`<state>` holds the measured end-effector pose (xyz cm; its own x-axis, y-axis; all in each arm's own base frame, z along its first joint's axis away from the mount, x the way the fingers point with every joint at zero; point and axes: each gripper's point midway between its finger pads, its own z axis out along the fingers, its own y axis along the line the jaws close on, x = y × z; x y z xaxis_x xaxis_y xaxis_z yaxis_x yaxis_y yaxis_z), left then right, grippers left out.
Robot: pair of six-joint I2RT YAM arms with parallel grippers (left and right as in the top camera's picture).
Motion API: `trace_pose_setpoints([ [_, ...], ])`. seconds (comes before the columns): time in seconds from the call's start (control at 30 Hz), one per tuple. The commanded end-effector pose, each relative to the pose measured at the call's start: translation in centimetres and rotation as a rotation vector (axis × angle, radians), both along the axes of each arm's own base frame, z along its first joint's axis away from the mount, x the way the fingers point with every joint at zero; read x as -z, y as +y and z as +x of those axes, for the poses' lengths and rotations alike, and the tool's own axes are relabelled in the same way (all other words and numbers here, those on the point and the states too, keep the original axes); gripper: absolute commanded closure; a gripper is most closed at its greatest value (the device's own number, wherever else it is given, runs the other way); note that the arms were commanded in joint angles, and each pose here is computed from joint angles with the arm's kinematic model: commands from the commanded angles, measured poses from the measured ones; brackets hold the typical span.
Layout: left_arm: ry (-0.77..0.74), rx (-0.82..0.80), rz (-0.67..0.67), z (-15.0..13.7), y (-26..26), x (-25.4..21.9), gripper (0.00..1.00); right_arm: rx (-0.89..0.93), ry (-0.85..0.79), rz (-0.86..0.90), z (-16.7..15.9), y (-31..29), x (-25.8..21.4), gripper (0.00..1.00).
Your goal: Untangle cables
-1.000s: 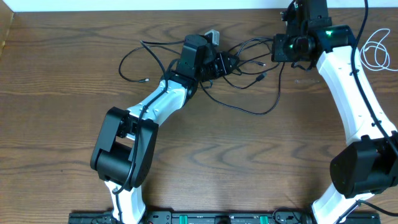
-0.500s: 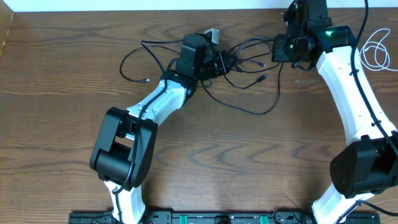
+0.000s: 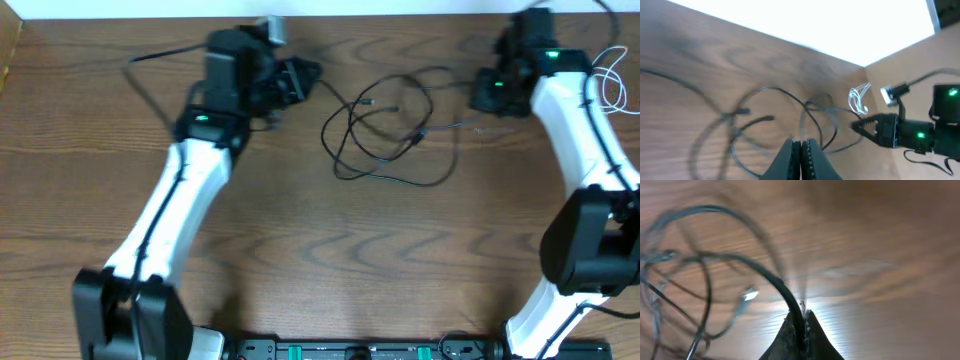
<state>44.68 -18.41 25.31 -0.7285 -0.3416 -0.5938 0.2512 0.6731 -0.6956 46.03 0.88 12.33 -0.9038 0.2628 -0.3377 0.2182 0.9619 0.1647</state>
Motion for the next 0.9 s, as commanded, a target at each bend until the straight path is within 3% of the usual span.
trace_pose_setpoints([
  [0.0, -0.128, 0.032, 0.093, -0.3, 0.5, -2.2, 0.93, 0.061, 0.037, -0.011, -0.3, -2.0, 1.3, 0.99],
  [0.33, -0.109, 0.090, 0.119, -1.3, -2.1, -0.9, 0.92, -0.030, 0.035, 0.042, -0.4, -0.1, 1.3, 0.99],
  [0.5, -0.066, 0.142, 0.178, -1.3, -7.3, 3.8, 0.50, -0.041, 0.038, 0.043, -0.4, 0.3, 1.3, 0.99],
  [0.53, -0.065, 0.160, 0.168, -1.1, -8.7, 4.7, 0.46, -0.041, 0.040, 0.044, -0.5, 0.3, 1.4, 0.99],
  [0.87, -0.122, 0.184, -0.036, 1.3, -16.8, 9.0, 0.31, -0.050, 0.058, 0.045, -0.9, 0.5, 1.5, 0.99],
])
